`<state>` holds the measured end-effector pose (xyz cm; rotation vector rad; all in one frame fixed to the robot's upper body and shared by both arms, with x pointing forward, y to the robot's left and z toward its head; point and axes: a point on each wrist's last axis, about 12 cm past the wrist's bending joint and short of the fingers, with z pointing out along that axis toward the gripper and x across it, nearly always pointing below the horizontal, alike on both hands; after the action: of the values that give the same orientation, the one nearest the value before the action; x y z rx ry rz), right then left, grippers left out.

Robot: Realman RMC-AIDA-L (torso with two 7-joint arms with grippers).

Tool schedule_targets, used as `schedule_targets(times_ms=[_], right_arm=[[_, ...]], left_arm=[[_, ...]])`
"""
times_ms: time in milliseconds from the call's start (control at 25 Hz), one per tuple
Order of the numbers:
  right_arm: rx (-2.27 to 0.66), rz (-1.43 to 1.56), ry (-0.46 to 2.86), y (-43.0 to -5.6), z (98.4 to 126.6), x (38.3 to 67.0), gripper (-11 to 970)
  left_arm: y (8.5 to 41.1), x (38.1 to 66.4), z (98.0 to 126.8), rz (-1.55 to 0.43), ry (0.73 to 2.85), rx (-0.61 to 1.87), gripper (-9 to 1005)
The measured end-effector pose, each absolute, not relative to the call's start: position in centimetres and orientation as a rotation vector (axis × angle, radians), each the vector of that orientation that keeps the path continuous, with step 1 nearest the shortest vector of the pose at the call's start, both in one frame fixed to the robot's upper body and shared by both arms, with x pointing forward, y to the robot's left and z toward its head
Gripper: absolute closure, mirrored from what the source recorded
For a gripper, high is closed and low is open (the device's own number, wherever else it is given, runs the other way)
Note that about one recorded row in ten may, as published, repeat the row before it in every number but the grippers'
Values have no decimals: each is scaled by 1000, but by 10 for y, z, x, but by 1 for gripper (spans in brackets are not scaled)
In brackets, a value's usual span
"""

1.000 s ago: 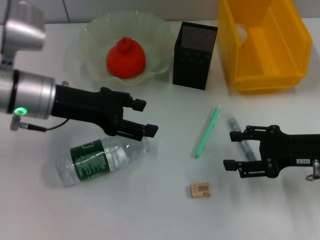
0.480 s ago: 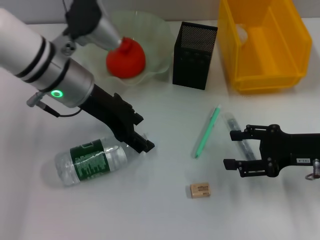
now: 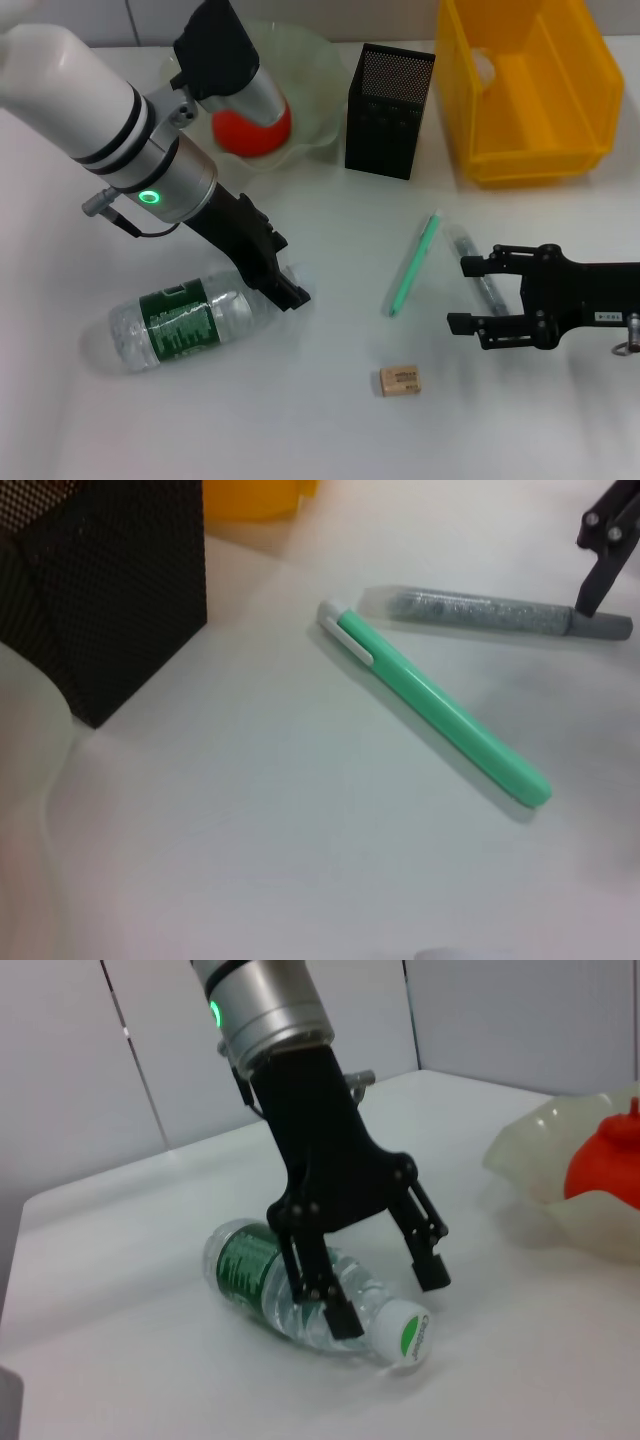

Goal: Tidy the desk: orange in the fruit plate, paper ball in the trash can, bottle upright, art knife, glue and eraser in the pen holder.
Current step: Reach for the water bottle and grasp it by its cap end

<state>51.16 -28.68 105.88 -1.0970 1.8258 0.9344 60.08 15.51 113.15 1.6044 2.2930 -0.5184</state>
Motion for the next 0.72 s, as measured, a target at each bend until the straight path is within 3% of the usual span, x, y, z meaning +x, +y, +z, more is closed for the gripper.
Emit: schedule_targets(times_ms=[480,720], right_arm=[[-1074,942,1825,-288,1059,511,170],[-1069,953,1821,-288,1059,510,171]], left_arm=[[151,600,1118,-482,2307,1624,174],[150,599,1115,-469,2305,1632,317]])
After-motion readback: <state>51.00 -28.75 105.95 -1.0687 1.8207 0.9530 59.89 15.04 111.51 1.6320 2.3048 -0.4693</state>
